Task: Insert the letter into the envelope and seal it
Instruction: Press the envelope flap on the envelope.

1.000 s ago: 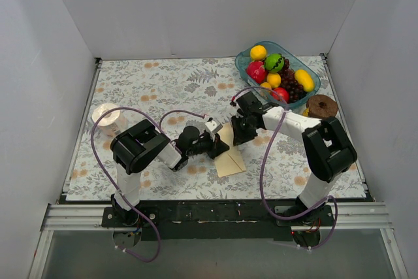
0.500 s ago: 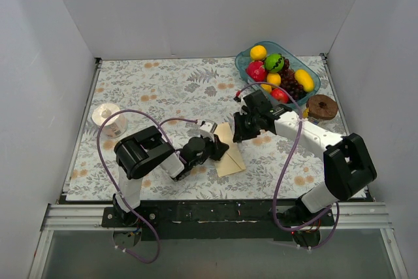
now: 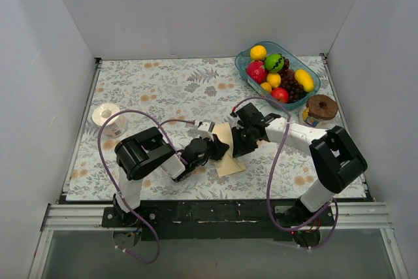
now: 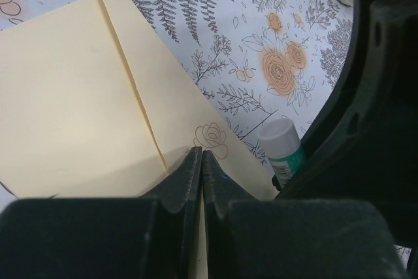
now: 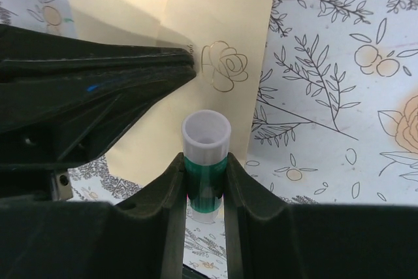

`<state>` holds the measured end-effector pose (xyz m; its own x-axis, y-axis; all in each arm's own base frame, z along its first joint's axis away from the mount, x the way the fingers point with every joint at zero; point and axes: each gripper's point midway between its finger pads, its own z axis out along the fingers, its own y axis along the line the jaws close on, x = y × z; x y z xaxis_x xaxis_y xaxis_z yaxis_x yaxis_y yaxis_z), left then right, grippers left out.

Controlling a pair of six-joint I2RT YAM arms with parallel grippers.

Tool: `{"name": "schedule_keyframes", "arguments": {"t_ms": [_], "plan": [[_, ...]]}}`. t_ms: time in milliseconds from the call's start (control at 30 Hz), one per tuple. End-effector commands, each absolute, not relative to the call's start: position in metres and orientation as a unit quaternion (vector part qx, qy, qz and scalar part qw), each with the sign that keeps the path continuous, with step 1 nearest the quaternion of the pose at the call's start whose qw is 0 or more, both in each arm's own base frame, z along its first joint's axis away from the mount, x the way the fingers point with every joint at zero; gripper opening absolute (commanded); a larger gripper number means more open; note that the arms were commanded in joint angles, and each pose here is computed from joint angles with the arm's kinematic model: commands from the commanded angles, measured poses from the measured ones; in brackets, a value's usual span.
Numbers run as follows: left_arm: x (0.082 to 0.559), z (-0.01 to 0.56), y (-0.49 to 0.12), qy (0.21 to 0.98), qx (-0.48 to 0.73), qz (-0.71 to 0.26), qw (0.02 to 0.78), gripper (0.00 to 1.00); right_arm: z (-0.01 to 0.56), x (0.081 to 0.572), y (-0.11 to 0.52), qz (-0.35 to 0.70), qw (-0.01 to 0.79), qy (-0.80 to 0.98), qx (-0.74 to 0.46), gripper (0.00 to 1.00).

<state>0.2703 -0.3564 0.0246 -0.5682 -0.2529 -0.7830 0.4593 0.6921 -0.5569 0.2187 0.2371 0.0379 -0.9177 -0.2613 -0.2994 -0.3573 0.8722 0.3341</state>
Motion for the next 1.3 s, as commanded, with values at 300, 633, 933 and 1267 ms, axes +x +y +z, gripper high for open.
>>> {"name": "schedule_keyframes", "arguments": {"t_ms": [300, 633, 933, 1267], "plan": [[0.255, -0.034, -0.319, 0.86, 0.068, -0.298, 0.41, 0.0, -0.001, 0.202, 0.229, 0.136, 0.097, 0.972, -0.163, 0.01], [0.255, -0.039, -0.323, 0.863, 0.068, -0.298, 0.402, 0.0, 0.029, 0.201, 0.233, 0.154, 0.113, 0.967, -0.168, 0.01], [0.255, -0.039, -0.323, 0.864, 0.064, -0.3, 0.4, 0.0, 0.041, 0.193, 0.231, 0.165, 0.114, 0.965, -0.171, 0.01], [0.257, -0.036, -0.325, 0.863, 0.066, -0.3, 0.402, 0.0, 0.0, 0.176, 0.221, 0.15, 0.072, 0.971, -0.174, 0.01]]}}
